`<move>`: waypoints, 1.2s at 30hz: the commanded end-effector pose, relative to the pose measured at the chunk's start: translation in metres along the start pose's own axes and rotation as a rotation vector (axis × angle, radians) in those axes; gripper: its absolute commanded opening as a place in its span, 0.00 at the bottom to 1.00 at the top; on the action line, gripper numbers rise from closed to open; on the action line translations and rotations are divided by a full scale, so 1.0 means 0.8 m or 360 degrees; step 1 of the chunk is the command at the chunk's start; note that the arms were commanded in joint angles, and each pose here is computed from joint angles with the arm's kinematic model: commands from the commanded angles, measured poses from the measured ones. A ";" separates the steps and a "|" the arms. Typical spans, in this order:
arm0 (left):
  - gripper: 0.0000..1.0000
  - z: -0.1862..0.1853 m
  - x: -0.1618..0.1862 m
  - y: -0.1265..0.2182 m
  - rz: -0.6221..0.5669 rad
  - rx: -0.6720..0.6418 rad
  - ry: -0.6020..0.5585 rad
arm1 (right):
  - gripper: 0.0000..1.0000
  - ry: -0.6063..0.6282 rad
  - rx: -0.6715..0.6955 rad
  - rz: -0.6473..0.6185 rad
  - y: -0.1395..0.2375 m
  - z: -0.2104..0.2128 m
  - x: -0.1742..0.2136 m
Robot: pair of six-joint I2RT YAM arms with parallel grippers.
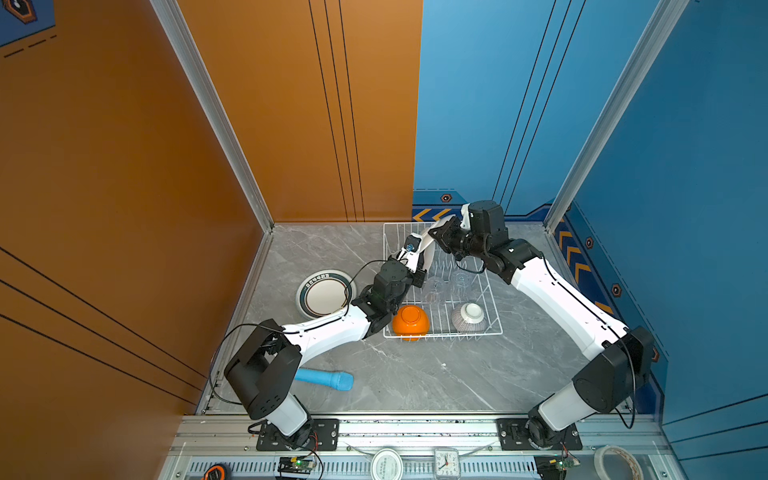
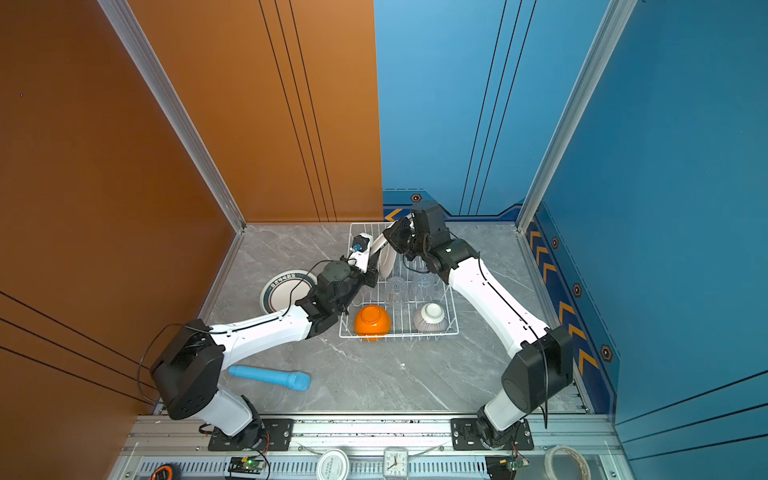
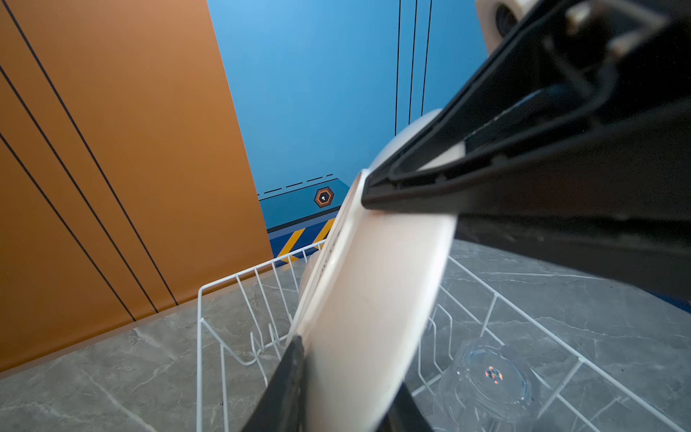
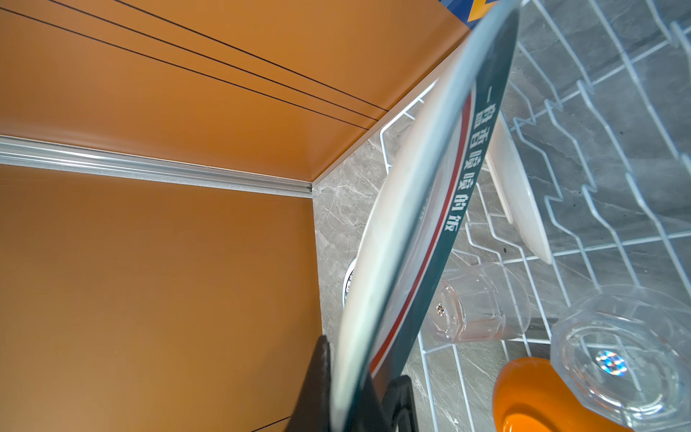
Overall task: Unload the mixed dishes from the dish rack
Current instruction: 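Grasp the raised green-rimmed plate rim with the left gripper beside the right gripper, then pull the plate out with the left gripper while the right gripper releases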
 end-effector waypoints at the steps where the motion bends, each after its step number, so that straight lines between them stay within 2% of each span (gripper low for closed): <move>1: 0.00 -0.005 -0.033 0.010 -0.0153 0.0005 0.0119 | 0.05 -0.0002 -0.0155 0.0028 0.000 0.016 0.002; 8: 0.00 -0.007 -0.029 0.011 -0.0157 -0.0019 0.0087 | 0.37 -0.0061 -0.0172 0.0029 -0.006 0.003 0.003; 12: 0.00 -0.004 -0.026 0.011 -0.0152 -0.0040 0.0098 | 0.44 -0.0100 -0.0159 0.0020 -0.006 -0.008 0.003; 26: 0.00 0.007 -0.036 0.013 -0.0192 -0.0099 0.0111 | 0.47 -0.0046 -0.0189 -0.0049 0.011 -0.007 -0.008; 34: 0.00 0.013 -0.045 0.013 -0.0214 -0.0100 0.0141 | 0.65 0.0011 -0.0194 -0.0093 0.024 -0.008 -0.016; 36: 0.00 0.017 -0.048 0.013 -0.0221 -0.0113 0.0147 | 0.67 0.0013 -0.0184 -0.0105 0.027 -0.011 -0.017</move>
Point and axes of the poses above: each gripper's point midway between its finger pads, its own y axis back along the fingers, its own z axis along the line the jaws close on, x = y × z, the point moved 5 cm from there along y, back along the fingers, and after that the axes turned 14 degrees about y, right-handed, at the moved point
